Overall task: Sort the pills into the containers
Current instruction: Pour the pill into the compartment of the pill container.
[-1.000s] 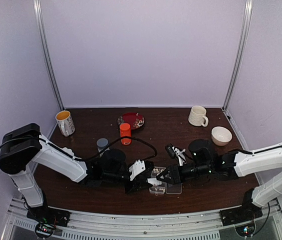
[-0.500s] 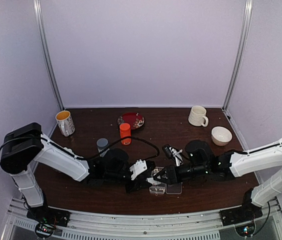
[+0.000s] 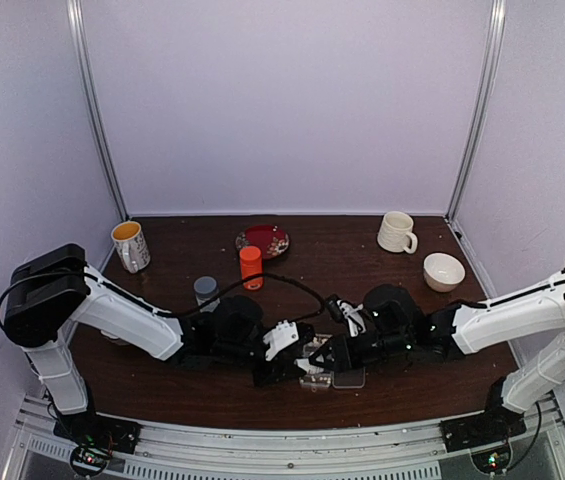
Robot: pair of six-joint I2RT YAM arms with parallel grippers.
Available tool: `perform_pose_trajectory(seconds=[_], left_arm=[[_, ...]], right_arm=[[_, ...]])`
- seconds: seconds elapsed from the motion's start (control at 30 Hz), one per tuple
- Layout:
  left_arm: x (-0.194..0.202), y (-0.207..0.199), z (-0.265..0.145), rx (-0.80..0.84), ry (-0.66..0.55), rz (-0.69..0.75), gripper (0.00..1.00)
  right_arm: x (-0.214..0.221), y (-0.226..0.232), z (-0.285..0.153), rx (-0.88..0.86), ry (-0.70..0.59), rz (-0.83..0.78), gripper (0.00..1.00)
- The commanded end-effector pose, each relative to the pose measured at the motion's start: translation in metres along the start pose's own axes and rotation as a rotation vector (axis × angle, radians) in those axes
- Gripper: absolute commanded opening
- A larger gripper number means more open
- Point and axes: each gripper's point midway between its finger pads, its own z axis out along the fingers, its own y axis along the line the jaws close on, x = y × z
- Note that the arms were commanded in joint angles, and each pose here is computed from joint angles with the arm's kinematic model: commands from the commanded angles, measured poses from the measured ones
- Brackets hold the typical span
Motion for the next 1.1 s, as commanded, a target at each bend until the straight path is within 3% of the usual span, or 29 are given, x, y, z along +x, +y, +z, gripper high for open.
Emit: perform_pose_trajectory(seconds=[0.0, 0.3, 0.63, 0.83, 1.07], left_arm=[[-0.014, 0.002, 0.001, 0.008, -0.042, 0.013, 0.0], [-0.015, 0.001, 0.001, 0.012, -0.046, 0.012, 0.0], [-0.016, 0.001, 0.002, 0.012, -0.049, 0.008, 0.0], [-0.019, 0.003, 0.003, 0.009, -0.031, 0.003, 0.0], [-0.019, 0.003, 0.003, 0.01, -0.028, -0.003, 0.0]], right_arm=[[-0.027, 0.023, -0.016, -0.05, -0.109, -0.038, 0.0], [0.002, -0.017, 0.01, 0.13, 0.082, -0.033, 0.0], [-0.023, 0.011, -0.015, 0.04, -0.051, -0.073, 0.0], [0.009, -0.019, 0.01, 0.11, 0.082, -0.019, 0.0], [-0.019, -0.001, -0.017, 0.086, -0.059, -0.055, 0.0]])
